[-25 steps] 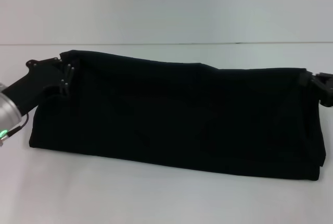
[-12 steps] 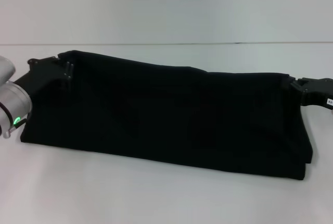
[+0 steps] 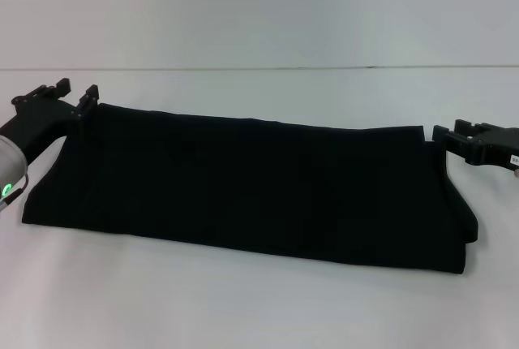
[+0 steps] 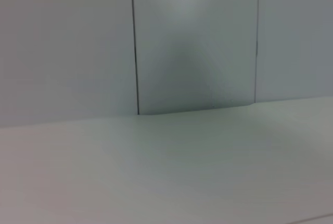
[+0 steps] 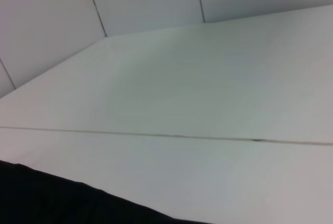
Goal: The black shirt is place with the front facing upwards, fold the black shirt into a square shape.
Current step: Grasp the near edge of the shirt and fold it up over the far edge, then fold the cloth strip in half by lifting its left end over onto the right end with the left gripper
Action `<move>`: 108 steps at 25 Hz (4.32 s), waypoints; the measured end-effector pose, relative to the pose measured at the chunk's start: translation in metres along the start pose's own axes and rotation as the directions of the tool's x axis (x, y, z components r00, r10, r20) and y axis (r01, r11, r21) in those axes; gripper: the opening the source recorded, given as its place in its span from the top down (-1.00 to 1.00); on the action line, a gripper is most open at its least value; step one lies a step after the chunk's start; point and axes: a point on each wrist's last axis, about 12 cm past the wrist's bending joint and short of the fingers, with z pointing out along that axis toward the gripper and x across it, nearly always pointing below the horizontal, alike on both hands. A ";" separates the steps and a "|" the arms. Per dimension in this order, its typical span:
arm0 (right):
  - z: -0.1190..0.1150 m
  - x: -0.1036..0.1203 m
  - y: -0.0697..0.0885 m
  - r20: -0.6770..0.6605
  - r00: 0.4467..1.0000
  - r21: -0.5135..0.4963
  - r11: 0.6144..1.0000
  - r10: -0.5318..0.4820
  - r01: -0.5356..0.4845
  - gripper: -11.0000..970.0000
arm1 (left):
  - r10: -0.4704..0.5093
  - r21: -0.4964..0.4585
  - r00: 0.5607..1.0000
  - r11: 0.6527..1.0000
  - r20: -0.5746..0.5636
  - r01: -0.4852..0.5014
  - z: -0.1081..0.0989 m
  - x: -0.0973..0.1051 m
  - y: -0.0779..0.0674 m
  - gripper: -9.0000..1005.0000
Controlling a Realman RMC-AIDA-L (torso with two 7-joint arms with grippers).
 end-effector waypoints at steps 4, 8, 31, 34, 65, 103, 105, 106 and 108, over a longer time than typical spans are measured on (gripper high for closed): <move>-0.010 0.004 -0.003 0.036 0.999 0.015 1.000 0.019 -0.020 0.14 | -0.057 -0.001 0.998 0.998 0.022 0.057 -0.009 0.001 0.006 0.21; -0.031 0.004 -0.003 0.177 0.984 -0.002 1.000 0.026 -0.026 -0.21 | -0.124 0.071 0.987 0.991 0.101 0.117 -0.025 -0.006 0.013 0.05; -0.064 0.025 0.012 0.530 0.845 0.035 0.997 -0.073 0.064 -0.71 | -0.229 0.208 0.836 0.905 -0.499 0.372 -0.073 -0.074 0.075 0.01; -0.060 0.021 0.014 0.526 0.847 0.014 0.997 -0.074 0.078 -0.71 | -0.186 0.191 0.800 0.917 -0.571 0.350 -0.065 -0.079 0.076 -0.01; -0.050 0.023 0.026 0.501 0.864 -0.049 0.994 -0.060 0.097 -0.71 | -0.090 0.102 0.671 0.965 -0.736 0.241 -0.035 -0.069 0.079 -0.40; 0.010 0.002 0.065 0.381 0.917 -0.209 0.954 -0.121 0.213 -0.70 | -0.036 0.180 0.670 0.951 -0.741 0.251 -0.032 -0.080 0.070 -0.39; 0.013 0.001 0.066 0.372 0.920 -0.210 0.954 -0.125 0.215 -0.70 | -0.042 0.173 0.669 0.952 -0.742 0.252 -0.034 -0.078 0.072 -0.39; 0.015 0.000 0.067 0.370 0.920 -0.211 0.953 -0.127 0.216 -0.70 | -0.044 0.170 0.667 0.953 -0.743 0.252 -0.035 -0.078 0.072 -0.39; 0.018 -0.002 0.068 0.367 0.921 -0.211 0.952 -0.133 0.221 -0.71 | -0.050 0.165 0.663 0.952 -0.747 0.257 -0.036 -0.075 0.073 -0.39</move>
